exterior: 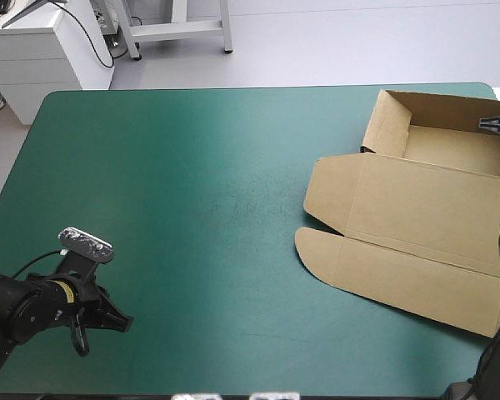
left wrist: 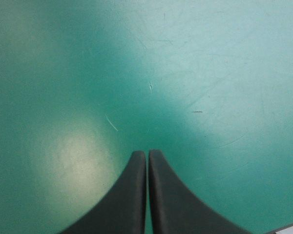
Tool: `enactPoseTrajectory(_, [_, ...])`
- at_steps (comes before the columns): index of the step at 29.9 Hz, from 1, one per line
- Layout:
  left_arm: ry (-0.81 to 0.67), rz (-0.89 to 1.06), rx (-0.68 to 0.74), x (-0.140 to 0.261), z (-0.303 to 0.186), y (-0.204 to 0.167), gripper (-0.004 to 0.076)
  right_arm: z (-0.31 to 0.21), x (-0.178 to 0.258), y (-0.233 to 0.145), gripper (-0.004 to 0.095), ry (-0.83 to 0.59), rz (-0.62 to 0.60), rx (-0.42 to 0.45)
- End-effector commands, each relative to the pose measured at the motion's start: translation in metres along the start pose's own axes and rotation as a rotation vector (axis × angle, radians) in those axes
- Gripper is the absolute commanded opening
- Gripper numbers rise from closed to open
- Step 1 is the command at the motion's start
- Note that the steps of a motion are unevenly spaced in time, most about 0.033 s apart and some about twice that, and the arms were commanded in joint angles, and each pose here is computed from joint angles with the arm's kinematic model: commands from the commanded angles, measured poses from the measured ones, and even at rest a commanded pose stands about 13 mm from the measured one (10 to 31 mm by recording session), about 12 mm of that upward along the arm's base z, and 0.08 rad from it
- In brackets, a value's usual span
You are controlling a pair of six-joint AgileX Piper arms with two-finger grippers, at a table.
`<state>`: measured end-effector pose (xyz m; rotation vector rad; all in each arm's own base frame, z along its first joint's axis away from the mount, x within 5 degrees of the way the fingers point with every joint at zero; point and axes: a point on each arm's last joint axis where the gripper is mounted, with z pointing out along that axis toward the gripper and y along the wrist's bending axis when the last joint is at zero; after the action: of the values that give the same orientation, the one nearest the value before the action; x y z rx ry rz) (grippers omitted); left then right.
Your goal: Fold the box
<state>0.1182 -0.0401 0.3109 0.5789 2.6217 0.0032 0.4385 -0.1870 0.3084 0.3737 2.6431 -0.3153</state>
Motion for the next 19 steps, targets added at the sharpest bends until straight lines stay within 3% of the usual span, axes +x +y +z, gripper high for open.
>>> enactPoseTrajectory(1, [-0.069,-0.005,-0.004,-0.007,-0.007,0.001,-0.0008,-0.04,-0.007,-0.024,-0.0019,-0.108,-0.04,0.079])
enactPoseTrajectory(4, [-0.068,-0.013,-0.004,-0.007,-0.007,0.001,-0.0008,-0.039,-0.005,-0.032,0.0021,-0.096,-0.043,0.089])
enactPoseTrajectory(6, [-0.068,-0.014,-0.002,-0.007,-0.007,0.0,-0.0008,-0.039,-0.004,-0.037,0.0109,-0.095,-0.031,0.09])
enactPoseTrajectory(9, [-0.068,-0.016,0.002,-0.007,-0.007,0.0,-0.0008,-0.038,-0.002,-0.043,0.0355,-0.09,-0.018,0.097])
enactPoseTrajectory(12, [-0.068,-0.018,0.007,-0.007,-0.007,0.0,-0.0008,-0.038,-0.002,-0.045,0.0678,-0.089,-0.012,0.1])
enactPoseTrajectory(14, [-0.068,-0.018,0.007,-0.007,-0.007,0.0,-0.0008,-0.039,-0.001,-0.044,0.0808,-0.081,-0.008,0.09])
enactPoseTrajectory(19, [-0.068,-0.018,0.007,-0.007,-0.007,0.0,-0.0008,-0.045,-0.002,-0.035,0.0757,-0.103,0.018,-0.017])
